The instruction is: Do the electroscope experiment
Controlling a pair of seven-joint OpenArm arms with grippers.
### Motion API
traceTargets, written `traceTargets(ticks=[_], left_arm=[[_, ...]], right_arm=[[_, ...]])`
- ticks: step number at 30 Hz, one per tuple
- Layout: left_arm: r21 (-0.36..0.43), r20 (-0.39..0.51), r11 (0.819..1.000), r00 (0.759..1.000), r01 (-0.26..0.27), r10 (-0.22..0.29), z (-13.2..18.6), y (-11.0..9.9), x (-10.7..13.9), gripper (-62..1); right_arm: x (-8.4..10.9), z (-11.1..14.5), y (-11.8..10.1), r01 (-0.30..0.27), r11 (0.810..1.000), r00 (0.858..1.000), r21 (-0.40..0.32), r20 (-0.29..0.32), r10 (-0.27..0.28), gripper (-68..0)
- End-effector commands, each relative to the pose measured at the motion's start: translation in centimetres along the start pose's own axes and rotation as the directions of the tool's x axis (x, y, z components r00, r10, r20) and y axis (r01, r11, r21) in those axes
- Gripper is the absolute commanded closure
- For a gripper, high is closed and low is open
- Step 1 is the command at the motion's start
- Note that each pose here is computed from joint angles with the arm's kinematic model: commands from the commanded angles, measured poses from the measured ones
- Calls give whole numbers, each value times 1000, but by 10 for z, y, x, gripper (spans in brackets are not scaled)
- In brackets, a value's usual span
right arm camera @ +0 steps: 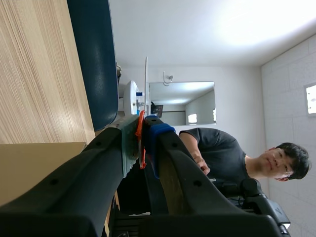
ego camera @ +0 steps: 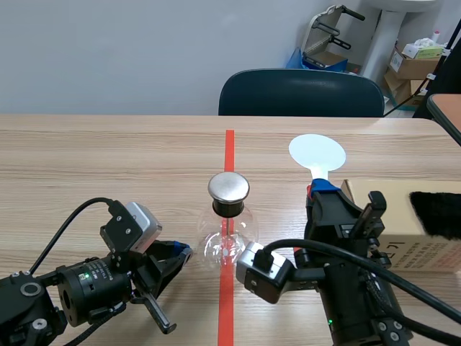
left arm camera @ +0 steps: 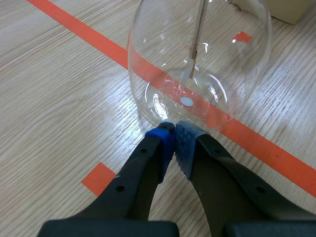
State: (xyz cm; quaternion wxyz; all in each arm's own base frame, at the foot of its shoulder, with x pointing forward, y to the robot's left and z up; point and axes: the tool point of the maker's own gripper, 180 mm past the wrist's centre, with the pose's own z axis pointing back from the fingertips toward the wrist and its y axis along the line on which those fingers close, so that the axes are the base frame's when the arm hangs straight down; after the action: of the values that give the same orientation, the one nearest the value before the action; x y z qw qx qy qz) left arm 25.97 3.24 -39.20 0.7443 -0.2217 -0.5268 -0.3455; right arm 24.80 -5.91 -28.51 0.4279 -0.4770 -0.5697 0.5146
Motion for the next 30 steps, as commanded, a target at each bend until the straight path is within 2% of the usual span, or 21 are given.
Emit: traceTargets(ticks=[1,9,11,14,17,22,26,30], left_arm=[[3,36,1000,999,-3,3,-2,1,10,-40],[3,37,1000,999,-3,3,-2,1,10,-40],[3,36,1000,999,-3,3,-2,1,10,-40],[3,36,1000,999,-3,3,-2,1,10,-40],[3,36,1000,999,-3,3,-2,1,10,-40],[3,36,1000,999,-3,3,-2,1,10,-40],[3,36,1000,999,-3,3,-2,1,10,-40],[3,36,1000,999,-3,3,-2,1,10,-40]], right_arm=[[-4,-6,-9,-2,999,1000,-36,-11,2,-11],[-2,-6,-9,-2,999,1000,-36,3,3,-11],[3,-6,-9,-2,999,1000,-36,28,4,-11],[17,-5,-9,-2,999,994,-36,107,6,-11],[35,-2,-8,-3,999,979,-35,205,10,-11],[61,6,-8,-3,999,936,-35,351,15,-11],[74,11,-8,-3,999,905,-35,426,18,-11],[81,15,-8,-3,999,888,-35,460,19,-11]])
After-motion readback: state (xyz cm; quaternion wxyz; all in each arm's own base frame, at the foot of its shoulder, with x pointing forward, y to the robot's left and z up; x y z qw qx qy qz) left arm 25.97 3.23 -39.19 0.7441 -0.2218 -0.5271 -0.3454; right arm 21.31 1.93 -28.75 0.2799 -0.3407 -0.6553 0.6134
